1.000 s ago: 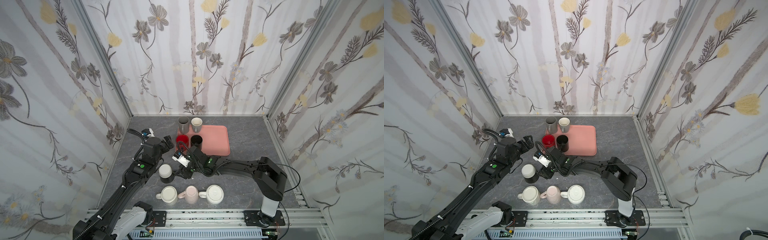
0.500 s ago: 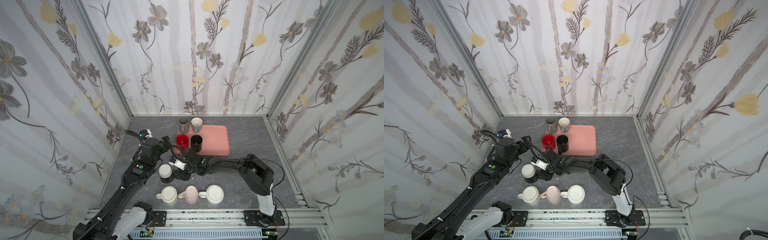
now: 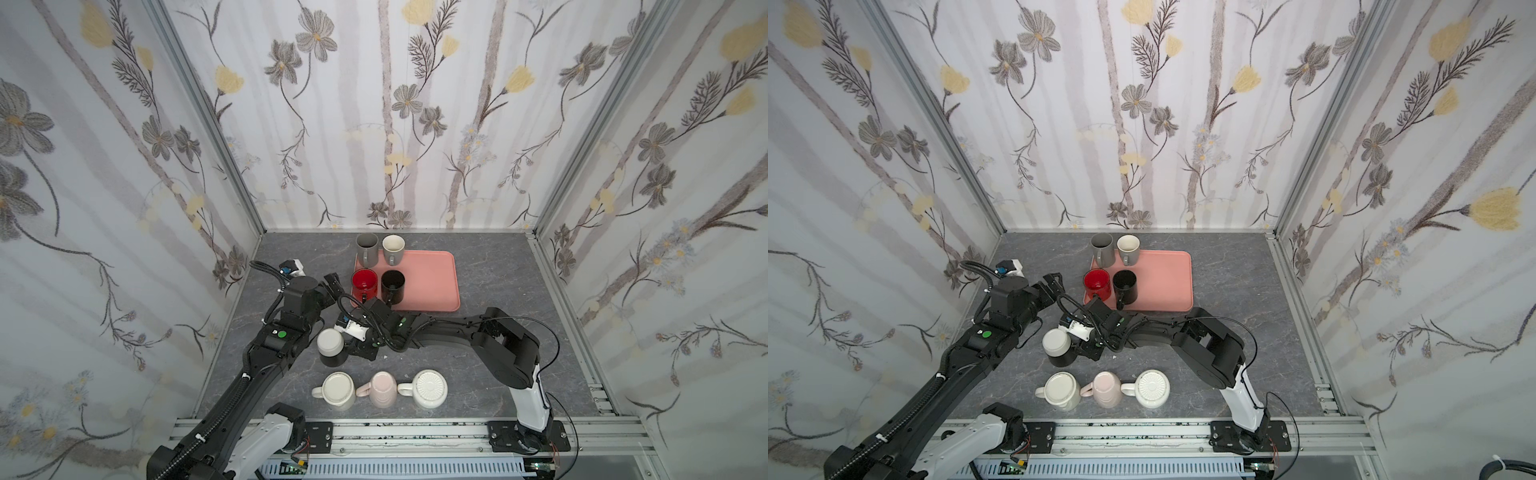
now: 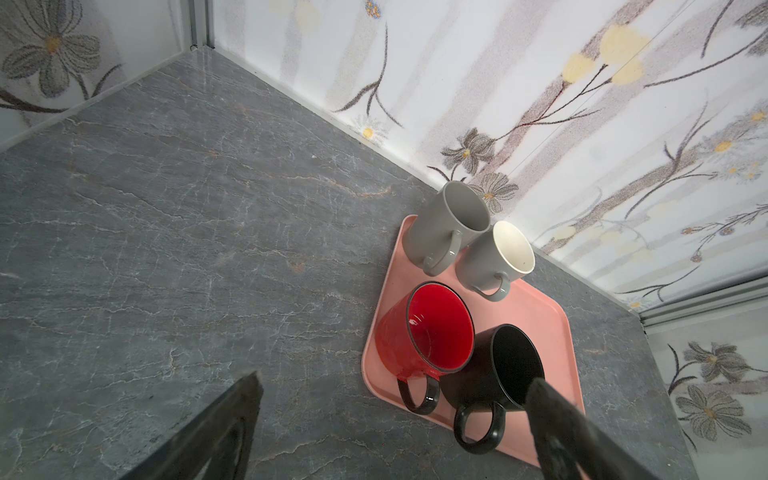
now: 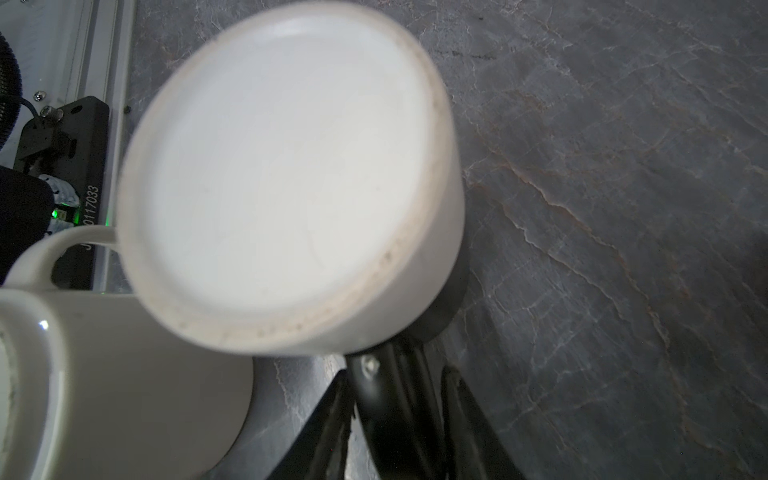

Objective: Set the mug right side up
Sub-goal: 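Move the right gripper down and grasp the white-bottomed black mug while the left withdraws, then lift the black mug toward the left gripper while the left gripper grasps it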

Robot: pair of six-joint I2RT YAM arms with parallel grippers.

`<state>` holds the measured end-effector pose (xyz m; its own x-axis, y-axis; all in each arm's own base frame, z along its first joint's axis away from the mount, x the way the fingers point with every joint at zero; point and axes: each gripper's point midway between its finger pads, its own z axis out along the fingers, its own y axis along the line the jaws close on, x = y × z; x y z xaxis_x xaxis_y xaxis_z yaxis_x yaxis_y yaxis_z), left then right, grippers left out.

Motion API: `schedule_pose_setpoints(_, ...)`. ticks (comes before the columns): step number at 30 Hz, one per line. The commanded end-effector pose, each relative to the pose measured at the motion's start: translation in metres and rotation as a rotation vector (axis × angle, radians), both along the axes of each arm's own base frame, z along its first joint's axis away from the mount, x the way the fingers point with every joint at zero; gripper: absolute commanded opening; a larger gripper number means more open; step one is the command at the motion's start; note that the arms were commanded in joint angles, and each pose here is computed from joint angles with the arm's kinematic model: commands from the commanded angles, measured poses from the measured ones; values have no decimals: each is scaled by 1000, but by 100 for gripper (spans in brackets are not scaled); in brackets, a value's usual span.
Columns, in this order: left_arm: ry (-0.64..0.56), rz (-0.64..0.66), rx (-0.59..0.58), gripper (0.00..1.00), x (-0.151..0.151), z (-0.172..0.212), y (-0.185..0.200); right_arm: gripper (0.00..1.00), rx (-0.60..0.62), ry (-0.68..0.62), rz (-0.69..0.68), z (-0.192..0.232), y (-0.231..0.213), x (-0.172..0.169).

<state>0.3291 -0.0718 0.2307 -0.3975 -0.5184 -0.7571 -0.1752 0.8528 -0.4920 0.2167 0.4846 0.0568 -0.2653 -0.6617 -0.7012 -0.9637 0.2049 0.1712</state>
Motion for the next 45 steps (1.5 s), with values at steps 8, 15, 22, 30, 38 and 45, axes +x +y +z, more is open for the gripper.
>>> schedule_pose_setpoints(8,-4,-2,-25,100,1,0,-1,24,85,-34,10,12,14,5)
schedule_pose_setpoints(15,-28,1,-24,100,0,7,1,9,89,-44,-5,11,7,4)
schedule_pose_setpoints(22,-79,-9,-46,100,-1,20,-1,0,145,-68,-71,29,-5,11)
schedule_pose_setpoints(30,-142,-72,-92,100,-4,36,-12,0,314,-61,-188,82,-28,32)
schedule_pose_setpoints(38,-235,-190,-179,100,-4,58,-35,0,503,-53,-322,146,-65,50)
schedule_pose_setpoints(45,-352,-308,-309,100,-5,82,-59,0,682,-44,-501,198,-116,65)
